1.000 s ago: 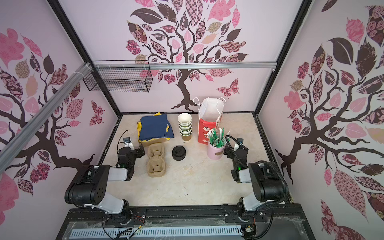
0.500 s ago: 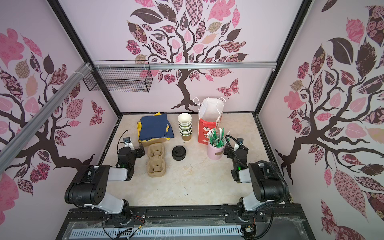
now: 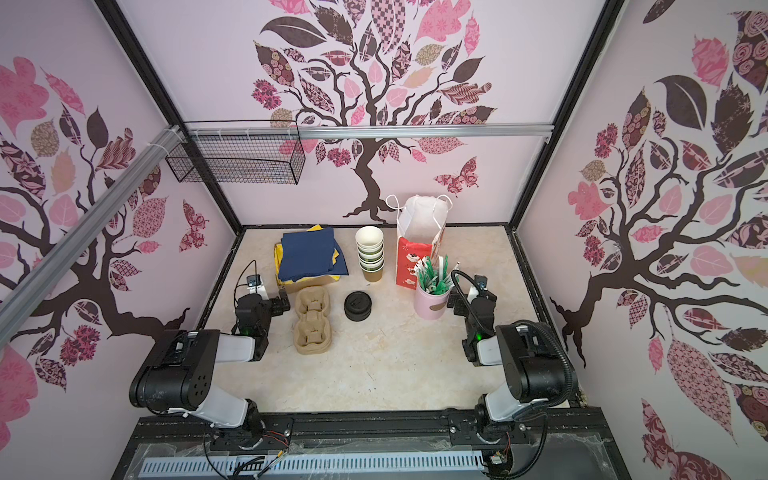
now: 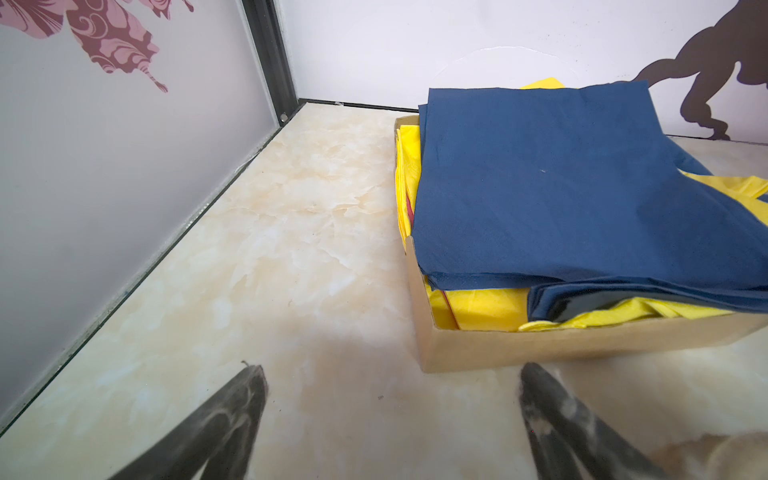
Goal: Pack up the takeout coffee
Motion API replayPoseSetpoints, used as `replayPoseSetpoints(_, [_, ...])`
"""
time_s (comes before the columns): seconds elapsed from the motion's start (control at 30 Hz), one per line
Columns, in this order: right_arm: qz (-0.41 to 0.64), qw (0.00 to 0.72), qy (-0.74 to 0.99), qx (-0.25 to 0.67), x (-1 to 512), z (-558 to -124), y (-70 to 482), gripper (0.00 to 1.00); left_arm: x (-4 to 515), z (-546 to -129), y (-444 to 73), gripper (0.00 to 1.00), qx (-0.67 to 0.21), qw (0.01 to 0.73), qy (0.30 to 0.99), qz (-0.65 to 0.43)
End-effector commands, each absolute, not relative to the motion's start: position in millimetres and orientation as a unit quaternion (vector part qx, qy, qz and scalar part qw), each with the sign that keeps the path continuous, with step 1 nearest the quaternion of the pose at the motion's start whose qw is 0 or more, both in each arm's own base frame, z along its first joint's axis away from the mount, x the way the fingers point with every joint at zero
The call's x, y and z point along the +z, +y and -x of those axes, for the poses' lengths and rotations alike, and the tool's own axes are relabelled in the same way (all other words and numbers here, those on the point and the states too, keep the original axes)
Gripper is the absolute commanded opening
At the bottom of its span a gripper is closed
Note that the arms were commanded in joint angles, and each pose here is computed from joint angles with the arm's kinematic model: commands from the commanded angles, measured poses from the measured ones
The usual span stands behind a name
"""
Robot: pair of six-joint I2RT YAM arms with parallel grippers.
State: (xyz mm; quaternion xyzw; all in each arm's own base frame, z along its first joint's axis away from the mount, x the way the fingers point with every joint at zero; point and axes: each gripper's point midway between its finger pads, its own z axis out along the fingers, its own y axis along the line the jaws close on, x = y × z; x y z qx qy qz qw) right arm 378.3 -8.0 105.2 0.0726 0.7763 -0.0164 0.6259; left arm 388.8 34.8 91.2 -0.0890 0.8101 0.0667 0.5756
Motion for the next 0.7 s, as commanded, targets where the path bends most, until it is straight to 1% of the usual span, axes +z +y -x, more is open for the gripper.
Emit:
replayPoseSetpoints(0.0, [-0.116, 0.655, 0.746, -0.034, 129, -371, -23, 1.0, 115, -392, 44, 0.97, 0.081, 0.602, 0.787, 0.109])
replayPoseSetpoints(0.1, [-0.133, 0.66, 0.738, -0.037, 144, -359, -29, 1.0, 127, -386, 44, 0.97, 0.081, 0.602, 0.787, 0.106])
replayPoseSetpoints(0.2, [-0.178, 0.662, 0.728, -0.024, 155, -343, -36, 1.0, 144, -380, 43, 0.97, 0.081, 0.609, 0.782, 0.104])
replayPoseSetpoints(0.33, [-0.224, 0.598, 0.769, -0.037, 149, -327, -46, 1.0, 167, -373, 43, 0.97, 0.084, 0.61, 0.782, 0.096])
replayPoseSetpoints(0.43, [-0.265, 0.56, 0.784, -0.041, 145, -315, -53, 1.0, 185, -372, 38, 0.97, 0.07, 0.605, 0.788, 0.093])
replayPoseSetpoints(0.5, [-0.286, 0.541, 0.79, -0.031, 147, -312, -52, 1.0, 198, -373, 31, 0.97, 0.046, 0.599, 0.794, 0.093])
replayPoseSetpoints(0.67, [-0.323, 0.49, 0.809, -0.013, 155, -306, -48, 0.99, 229, -383, 2, 0.96, -0.06, 0.57, 0.813, 0.099])
